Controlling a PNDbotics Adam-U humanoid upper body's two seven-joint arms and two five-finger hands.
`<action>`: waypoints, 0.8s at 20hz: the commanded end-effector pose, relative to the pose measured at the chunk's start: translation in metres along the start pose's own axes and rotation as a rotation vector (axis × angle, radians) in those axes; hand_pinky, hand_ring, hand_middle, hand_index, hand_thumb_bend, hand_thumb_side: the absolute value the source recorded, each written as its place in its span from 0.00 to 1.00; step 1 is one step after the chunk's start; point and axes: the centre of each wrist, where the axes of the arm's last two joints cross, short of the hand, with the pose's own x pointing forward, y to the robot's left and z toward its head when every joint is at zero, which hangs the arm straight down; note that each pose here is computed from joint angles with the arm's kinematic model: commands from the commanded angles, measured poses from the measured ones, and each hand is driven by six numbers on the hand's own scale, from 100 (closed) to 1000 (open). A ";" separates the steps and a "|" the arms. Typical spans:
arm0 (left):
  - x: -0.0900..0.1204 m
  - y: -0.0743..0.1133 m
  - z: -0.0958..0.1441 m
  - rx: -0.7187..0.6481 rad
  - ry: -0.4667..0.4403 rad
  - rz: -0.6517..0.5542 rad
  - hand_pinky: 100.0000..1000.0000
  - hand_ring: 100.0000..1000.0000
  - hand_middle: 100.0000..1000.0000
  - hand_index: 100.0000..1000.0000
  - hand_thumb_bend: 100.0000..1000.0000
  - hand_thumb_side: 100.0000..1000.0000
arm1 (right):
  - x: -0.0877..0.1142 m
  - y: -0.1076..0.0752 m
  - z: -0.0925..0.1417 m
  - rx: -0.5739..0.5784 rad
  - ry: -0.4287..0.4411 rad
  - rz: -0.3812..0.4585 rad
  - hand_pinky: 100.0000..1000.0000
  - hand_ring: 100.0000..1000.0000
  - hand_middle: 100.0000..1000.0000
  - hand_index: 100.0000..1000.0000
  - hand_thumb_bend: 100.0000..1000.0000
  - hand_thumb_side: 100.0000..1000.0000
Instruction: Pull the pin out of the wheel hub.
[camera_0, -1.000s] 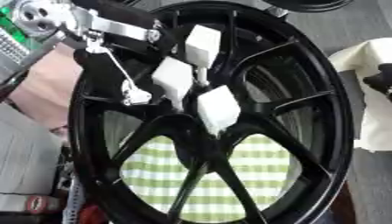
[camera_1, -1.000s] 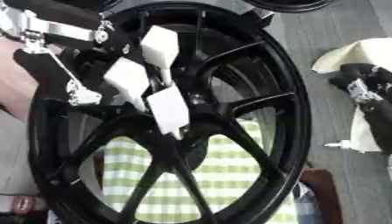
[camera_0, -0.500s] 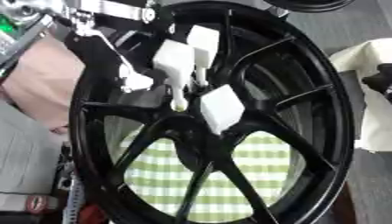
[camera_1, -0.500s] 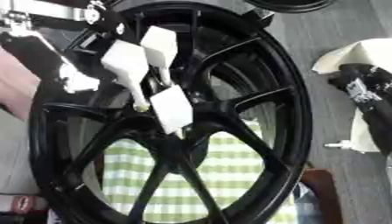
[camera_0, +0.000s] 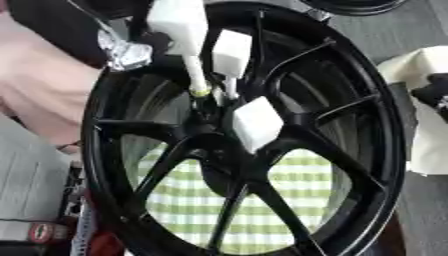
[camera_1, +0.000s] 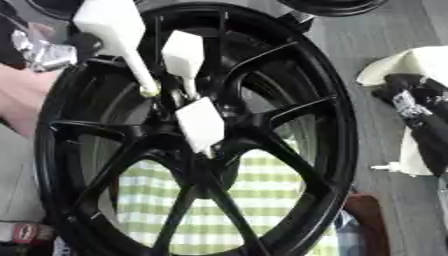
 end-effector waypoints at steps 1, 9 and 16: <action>0.001 0.016 0.038 0.113 0.054 -0.025 0.63 0.39 0.21 0.42 0.00 0.16 | 0.008 -0.006 0.000 -0.015 -0.024 0.022 0.90 0.71 0.53 0.65 0.11 0.31; -0.060 0.014 0.105 0.419 0.299 0.069 0.64 0.38 0.21 0.43 0.00 0.17 | 0.011 -0.011 0.003 -0.054 -0.041 0.032 0.90 0.71 0.53 0.66 0.10 0.31; -0.115 0.005 0.153 0.659 0.438 0.152 0.64 0.37 0.21 0.43 0.00 0.18 | 0.014 -0.016 0.005 -0.086 -0.059 0.037 0.90 0.71 0.53 0.66 0.09 0.31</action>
